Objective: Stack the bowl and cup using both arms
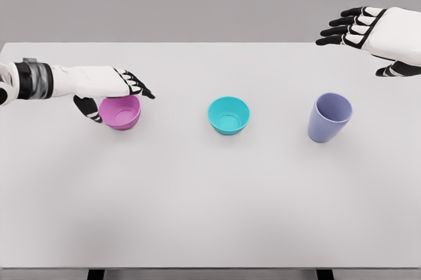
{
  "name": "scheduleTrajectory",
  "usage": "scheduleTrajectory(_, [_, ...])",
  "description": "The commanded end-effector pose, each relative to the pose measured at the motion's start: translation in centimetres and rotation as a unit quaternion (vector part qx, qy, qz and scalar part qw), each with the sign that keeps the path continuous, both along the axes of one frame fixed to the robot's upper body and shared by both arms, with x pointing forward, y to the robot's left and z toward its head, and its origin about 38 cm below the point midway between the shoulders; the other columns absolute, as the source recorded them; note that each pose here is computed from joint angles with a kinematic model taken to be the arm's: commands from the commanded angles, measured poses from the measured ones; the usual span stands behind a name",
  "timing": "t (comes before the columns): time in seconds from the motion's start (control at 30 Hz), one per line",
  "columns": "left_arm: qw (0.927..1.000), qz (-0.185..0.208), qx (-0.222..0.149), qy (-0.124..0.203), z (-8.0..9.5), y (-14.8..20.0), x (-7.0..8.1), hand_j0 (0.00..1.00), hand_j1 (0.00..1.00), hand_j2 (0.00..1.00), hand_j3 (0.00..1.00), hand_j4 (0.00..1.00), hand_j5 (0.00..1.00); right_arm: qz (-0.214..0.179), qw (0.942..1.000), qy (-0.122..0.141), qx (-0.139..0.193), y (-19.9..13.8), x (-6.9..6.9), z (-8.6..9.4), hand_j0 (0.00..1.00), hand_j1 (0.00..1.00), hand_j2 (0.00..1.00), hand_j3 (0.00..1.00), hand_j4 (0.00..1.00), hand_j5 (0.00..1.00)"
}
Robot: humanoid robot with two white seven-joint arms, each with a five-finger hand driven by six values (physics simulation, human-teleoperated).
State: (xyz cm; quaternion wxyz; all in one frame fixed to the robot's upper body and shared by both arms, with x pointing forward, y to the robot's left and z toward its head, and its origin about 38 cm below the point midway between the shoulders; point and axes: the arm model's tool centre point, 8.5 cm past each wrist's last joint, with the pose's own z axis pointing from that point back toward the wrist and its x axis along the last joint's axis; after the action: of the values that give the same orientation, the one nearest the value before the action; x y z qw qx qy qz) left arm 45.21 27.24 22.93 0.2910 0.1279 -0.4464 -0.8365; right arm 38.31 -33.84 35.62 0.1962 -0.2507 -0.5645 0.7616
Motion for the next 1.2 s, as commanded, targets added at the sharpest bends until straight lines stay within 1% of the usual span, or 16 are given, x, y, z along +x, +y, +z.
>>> scheduleTrajectory(0.0, [1.0,0.0,0.0,-0.001,0.0,-0.1,0.1,1.0,1.0,1.0,1.0,1.0,1.0,-0.001,1.0,0.001,0.002,0.0,0.0,0.1,1.0,1.0,1.0,1.0,1.0,1.0])
scheduleTrajectory(0.07, [1.0,0.001,0.0,-0.001,0.0,-0.1,0.1,1.0,1.0,1.0,1.0,1.0,1.0,-0.001,1.0,0.001,0.002,0.0,0.0,0.1,1.0,1.0,1.0,1.0,1.0,1.0])
scheduleTrajectory(0.23, [0.9997,0.021,0.001,0.009,-0.9,0.8,0.7,1.0,1.0,1.0,1.0,1.0,1.0,-0.001,1.0,0.002,0.002,0.0,0.0,0.0,1.0,1.0,1.0,1.0,1.0,1.0])
scheduleTrajectory(0.7, [0.9996,0.022,-0.001,0.018,-1.7,0.6,0.8,1.0,1.0,1.0,1.0,1.0,1.0,-0.002,1.0,0.001,0.003,-0.1,0.0,0.0,1.0,1.0,1.0,1.0,1.0,1.0])
scheduleTrajectory(0.83, [0.9992,0.031,-0.003,0.023,-2.1,0.8,1.1,1.0,1.0,1.0,1.0,1.0,1.0,-0.003,1.0,0.001,0.002,-0.1,0.0,0.0,1.0,1.0,1.0,1.0,1.0,1.0])
scheduleTrajectory(0.97, [0.9992,0.03,-0.004,0.025,-2.3,0.6,1.2,1.0,1.0,1.0,1.0,1.0,1.0,-0.003,1.0,0.001,0.002,-0.1,0.0,0.0,1.0,1.0,1.0,1.0,1.0,1.0])
scheduleTrajectory(1.07, [0.9989,0.037,-0.006,0.03,-2.7,0.7,1.6,1.0,1.0,1.0,1.0,1.0,1.0,-0.003,1.0,0.001,0.002,-0.1,0.0,0.0,1.0,1.0,1.0,1.0,1.0,1.0])
scheduleTrajectory(1.17, [0.9988,0.039,-0.006,0.03,-2.8,0.7,1.6,1.0,1.0,1.0,1.0,1.0,1.0,-0.002,1.0,0.001,0.003,-0.1,0.1,0.1,1.0,1.0,1.0,1.0,1.0,1.0])
